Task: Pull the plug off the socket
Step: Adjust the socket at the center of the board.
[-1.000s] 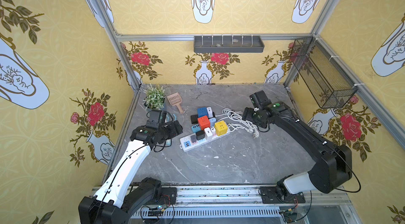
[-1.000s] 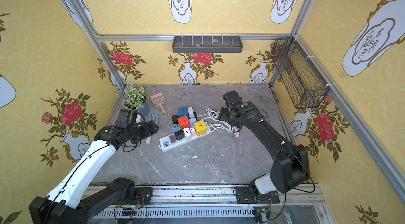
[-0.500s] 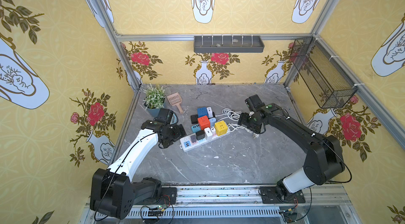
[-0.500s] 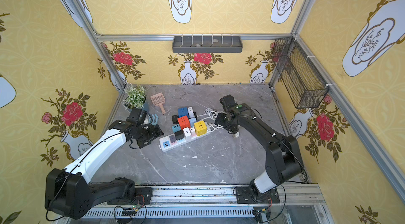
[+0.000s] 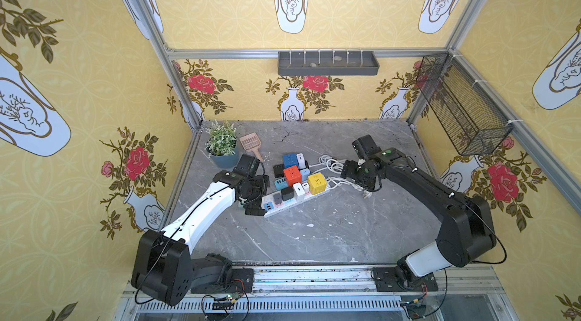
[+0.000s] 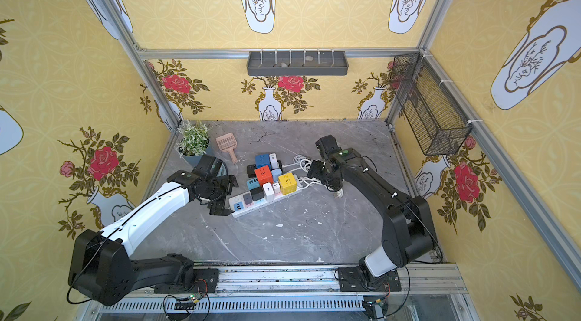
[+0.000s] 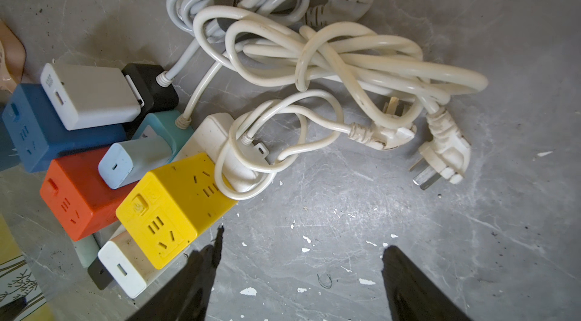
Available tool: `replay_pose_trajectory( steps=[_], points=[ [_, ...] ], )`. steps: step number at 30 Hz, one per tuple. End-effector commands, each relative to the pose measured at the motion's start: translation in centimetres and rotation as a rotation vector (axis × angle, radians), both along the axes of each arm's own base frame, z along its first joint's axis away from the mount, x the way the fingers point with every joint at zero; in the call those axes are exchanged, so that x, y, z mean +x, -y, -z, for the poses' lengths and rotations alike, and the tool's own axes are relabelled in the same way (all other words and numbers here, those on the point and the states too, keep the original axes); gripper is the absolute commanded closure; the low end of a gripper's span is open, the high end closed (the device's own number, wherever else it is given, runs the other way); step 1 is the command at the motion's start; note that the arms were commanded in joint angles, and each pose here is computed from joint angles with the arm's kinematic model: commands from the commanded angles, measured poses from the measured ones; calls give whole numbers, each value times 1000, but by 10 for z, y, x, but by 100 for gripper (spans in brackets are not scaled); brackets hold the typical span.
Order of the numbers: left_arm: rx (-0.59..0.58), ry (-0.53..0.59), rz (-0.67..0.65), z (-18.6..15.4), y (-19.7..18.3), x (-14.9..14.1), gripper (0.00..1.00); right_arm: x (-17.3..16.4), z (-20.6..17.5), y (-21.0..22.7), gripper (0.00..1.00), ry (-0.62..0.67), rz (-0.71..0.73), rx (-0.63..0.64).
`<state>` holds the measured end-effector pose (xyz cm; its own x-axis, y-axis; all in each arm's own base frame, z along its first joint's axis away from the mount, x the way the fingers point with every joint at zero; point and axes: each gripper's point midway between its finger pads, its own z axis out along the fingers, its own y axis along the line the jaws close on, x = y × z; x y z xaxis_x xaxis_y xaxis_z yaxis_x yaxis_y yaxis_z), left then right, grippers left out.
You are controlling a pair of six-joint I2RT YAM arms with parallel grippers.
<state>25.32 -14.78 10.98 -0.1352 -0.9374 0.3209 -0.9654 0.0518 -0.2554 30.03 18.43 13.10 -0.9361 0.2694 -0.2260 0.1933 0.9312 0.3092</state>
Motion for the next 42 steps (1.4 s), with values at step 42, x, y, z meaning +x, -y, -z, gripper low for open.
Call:
replay_pose_trajectory(
  steps=[42],
  points=[
    [-33, -437, -544, 84, 16, -4, 6, -21, -18, -24, 8, 66, -187, 2]
  ],
)
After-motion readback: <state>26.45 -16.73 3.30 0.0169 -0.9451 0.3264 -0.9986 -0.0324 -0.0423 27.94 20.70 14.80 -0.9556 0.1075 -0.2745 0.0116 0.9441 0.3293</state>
